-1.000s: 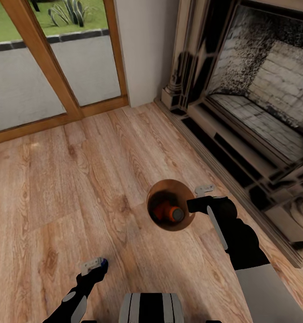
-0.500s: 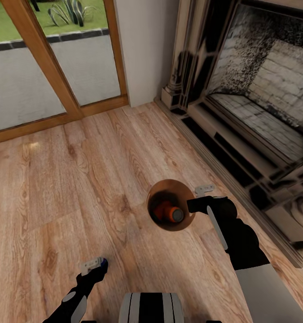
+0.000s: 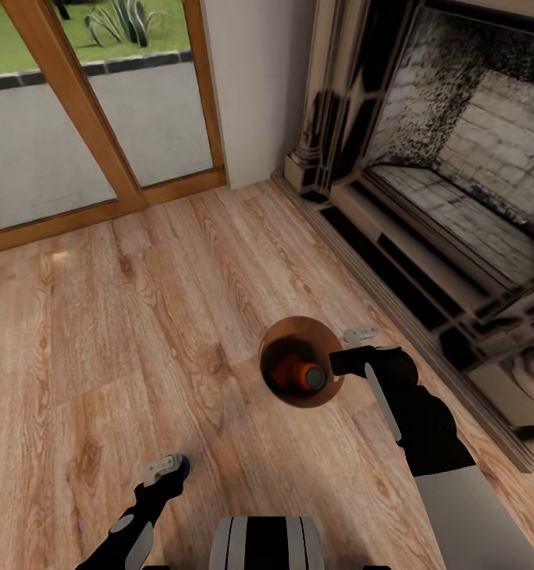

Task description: Put the three can of soda from the living room inside the tash can in the kitchen.

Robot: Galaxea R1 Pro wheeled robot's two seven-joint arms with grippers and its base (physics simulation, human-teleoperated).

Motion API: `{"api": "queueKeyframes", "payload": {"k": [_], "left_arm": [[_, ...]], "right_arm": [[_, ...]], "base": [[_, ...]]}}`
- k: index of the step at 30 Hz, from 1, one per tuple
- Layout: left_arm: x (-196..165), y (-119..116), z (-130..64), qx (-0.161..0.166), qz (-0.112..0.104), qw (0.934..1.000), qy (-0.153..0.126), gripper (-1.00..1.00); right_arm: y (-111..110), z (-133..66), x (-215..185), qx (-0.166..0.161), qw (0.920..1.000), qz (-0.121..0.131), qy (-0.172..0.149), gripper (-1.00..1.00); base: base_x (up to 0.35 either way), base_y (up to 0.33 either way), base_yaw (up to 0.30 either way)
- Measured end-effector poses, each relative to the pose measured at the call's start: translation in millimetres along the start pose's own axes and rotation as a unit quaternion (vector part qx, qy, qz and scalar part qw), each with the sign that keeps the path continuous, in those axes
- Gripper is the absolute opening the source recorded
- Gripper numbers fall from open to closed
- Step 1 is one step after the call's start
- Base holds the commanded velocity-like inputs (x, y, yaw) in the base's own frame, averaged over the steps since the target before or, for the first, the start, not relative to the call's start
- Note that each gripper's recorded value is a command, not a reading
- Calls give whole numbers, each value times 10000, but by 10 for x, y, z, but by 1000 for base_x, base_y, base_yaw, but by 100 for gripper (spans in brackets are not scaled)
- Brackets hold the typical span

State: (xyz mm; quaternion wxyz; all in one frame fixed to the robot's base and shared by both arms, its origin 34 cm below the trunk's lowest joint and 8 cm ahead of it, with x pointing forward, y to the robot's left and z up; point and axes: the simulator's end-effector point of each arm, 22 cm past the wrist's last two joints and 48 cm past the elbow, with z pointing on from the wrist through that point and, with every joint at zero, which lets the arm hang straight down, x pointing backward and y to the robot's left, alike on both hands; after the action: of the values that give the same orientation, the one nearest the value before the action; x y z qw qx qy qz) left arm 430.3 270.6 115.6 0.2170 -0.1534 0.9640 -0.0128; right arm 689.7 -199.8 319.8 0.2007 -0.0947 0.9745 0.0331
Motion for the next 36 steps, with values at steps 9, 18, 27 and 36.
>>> {"api": "queueKeyframes", "payload": {"k": [9,18,27,36], "left_arm": [[-95,-25,-125,-3,-6,10000,4,-100],[-220,-61,-285,1,6,10000,8,-100],[-341,-93,-444,2,6,10000,12,-100],[-519,-144,-617,26,4,10000,-43,-100]], "right_arm": [[5,-127,-97,-15,10000,3,2,-100],[-5,-291,-219,-7,10000,4,4,-100],[-10,-453,-338,-8,10000,8,5,-100],[-11,-643,-428,17,10000,9,17,-100]], "base": [[0,0,0],[0,0,0],[0,0,0],[0,0,0]]}}
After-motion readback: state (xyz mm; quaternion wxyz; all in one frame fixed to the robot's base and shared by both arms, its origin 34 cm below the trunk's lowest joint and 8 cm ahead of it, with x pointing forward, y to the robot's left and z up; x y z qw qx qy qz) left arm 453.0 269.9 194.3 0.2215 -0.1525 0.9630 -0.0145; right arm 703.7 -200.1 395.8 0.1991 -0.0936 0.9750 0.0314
